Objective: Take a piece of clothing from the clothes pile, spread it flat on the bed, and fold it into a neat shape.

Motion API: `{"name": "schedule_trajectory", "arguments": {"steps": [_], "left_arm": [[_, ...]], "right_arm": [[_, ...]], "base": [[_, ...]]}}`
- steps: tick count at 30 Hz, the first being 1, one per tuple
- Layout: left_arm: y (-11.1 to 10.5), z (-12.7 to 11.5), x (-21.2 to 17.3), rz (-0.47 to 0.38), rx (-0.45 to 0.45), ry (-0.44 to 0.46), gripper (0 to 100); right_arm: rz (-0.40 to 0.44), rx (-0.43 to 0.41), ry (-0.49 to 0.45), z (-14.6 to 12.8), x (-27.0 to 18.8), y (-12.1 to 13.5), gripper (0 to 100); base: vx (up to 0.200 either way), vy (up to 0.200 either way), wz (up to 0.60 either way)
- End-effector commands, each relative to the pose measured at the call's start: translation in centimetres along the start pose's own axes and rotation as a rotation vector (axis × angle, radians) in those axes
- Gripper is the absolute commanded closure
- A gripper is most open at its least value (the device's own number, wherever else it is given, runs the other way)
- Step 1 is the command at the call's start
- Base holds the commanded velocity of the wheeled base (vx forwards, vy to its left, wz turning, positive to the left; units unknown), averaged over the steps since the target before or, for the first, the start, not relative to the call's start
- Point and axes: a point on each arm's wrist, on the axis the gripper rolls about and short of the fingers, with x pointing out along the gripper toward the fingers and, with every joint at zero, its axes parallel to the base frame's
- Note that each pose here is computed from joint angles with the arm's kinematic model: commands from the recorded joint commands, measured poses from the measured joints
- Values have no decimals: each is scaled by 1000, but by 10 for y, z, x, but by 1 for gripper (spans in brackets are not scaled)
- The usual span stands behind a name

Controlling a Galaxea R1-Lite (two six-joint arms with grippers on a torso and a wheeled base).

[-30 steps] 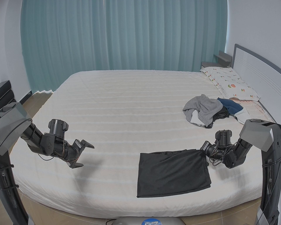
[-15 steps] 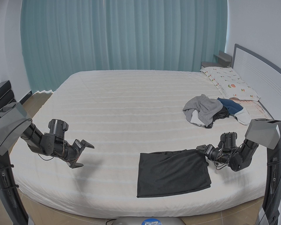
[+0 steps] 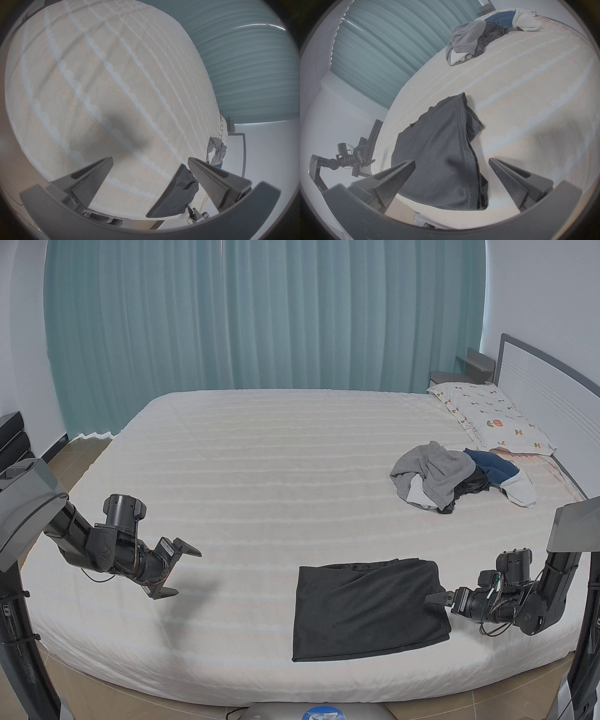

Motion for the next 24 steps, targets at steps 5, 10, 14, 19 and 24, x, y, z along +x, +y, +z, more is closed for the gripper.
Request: {"name": "schedule_trajectory", "arguments": {"steps": [5, 10, 14, 19, 24], "left_arm": [[0, 0, 0, 1, -1, 1, 0], [0, 0, 0, 2, -1, 1, 0], [0, 0, 0, 2, -1, 1, 0], [0, 0, 0, 0, 0, 0, 0], [0, 0, 0, 1, -1, 1, 0]], "right_arm": [[-21, -4, 53, -15, 6, -8, 100], [-42, -20, 74, -21, -3, -11, 100], [-59, -26, 79, -24, -10, -16, 100], [-74, -62, 81, -27, -16, -21, 100], [-69, -67, 58, -26, -19, -21, 100]], "base": [[0, 0, 0], [0, 0, 0], [0, 0, 0], [0, 0, 0], [0, 0, 0]]}}
